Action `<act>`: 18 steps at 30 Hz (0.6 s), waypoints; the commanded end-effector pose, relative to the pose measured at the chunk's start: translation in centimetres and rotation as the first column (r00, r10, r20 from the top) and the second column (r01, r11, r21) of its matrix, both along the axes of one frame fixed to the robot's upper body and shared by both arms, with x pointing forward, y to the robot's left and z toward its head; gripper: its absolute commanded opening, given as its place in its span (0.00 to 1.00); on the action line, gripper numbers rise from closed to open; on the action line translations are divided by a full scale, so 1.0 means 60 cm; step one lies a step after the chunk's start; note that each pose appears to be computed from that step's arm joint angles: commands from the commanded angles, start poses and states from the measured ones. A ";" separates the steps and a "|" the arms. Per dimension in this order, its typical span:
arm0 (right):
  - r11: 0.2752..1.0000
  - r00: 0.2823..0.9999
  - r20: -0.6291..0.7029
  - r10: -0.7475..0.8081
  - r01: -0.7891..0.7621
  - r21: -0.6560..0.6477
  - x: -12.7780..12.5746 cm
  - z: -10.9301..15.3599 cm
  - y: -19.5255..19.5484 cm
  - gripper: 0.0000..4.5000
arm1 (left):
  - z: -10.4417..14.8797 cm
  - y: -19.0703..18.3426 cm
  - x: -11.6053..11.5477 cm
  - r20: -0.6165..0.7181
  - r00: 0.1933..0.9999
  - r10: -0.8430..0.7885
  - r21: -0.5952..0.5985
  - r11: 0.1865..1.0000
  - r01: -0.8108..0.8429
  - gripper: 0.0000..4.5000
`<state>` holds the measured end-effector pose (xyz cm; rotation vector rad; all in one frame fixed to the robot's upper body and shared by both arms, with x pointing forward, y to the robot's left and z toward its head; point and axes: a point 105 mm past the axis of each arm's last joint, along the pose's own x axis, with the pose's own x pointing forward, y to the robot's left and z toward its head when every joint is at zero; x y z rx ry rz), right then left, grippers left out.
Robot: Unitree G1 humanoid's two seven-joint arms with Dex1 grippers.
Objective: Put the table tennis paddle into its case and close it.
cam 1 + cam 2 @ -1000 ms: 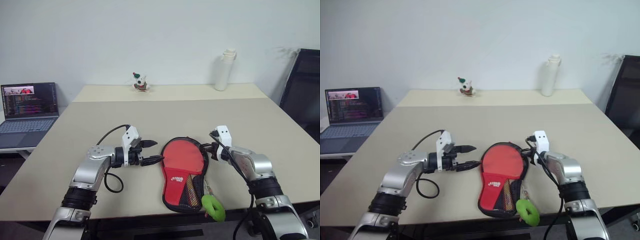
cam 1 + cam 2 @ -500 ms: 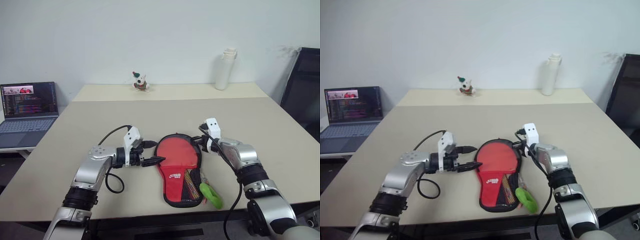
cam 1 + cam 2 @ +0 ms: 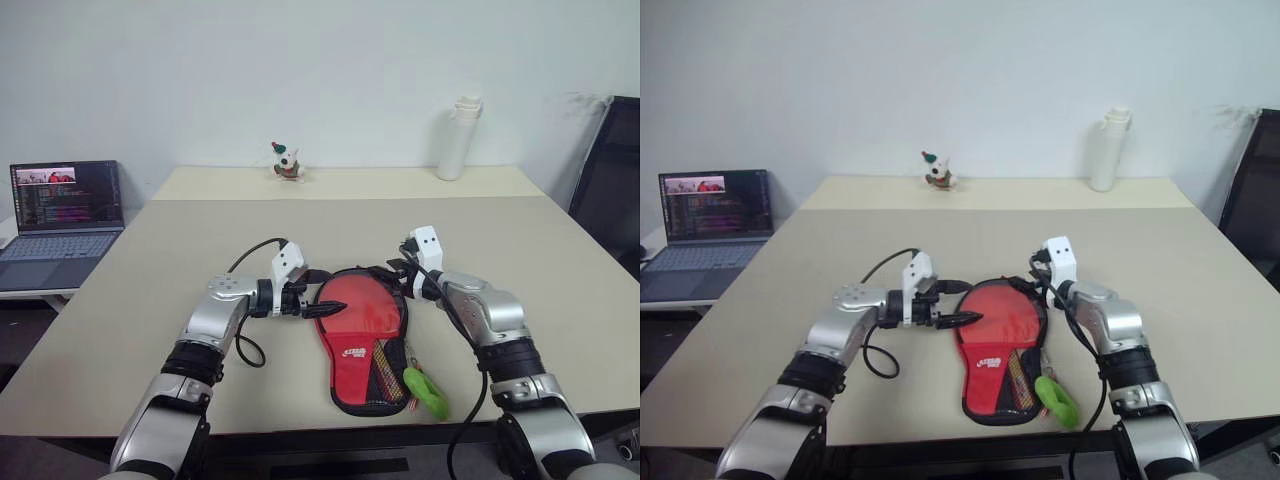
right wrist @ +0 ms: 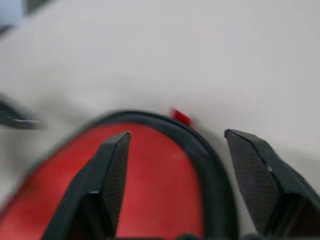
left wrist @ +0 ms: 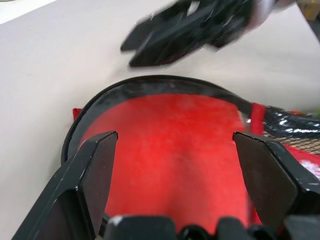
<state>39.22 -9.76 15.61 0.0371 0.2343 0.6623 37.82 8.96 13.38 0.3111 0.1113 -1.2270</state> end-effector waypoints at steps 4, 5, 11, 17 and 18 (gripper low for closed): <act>0.994 0.995 -0.022 0.098 -0.099 -0.046 -0.125 0.014 -0.051 0.69 | -0.008 -0.058 0.017 0.030 0.996 -0.090 0.048 0.995 0.088 0.90; 0.991 0.992 -0.041 0.120 -0.123 -0.059 -0.145 0.011 -0.053 0.69 | -0.010 -0.064 0.019 0.030 0.995 -0.097 0.055 0.994 0.095 0.90; 0.967 0.963 -0.137 0.232 -0.244 -0.075 -0.238 -0.004 -0.054 0.69 | -0.029 -0.089 0.022 0.031 0.992 -0.120 0.094 0.989 0.117 0.90; 0.951 0.939 -0.234 0.253 -0.285 -0.116 -0.297 -0.037 -0.054 0.97 | -0.046 -0.101 0.017 0.025 0.990 -0.142 0.121 0.983 0.138 0.90; 0.953 0.941 -0.241 0.237 -0.273 -0.131 -0.299 -0.043 -0.055 0.99 | -0.048 -0.102 0.016 0.023 0.989 -0.144 0.123 0.982 0.141 0.90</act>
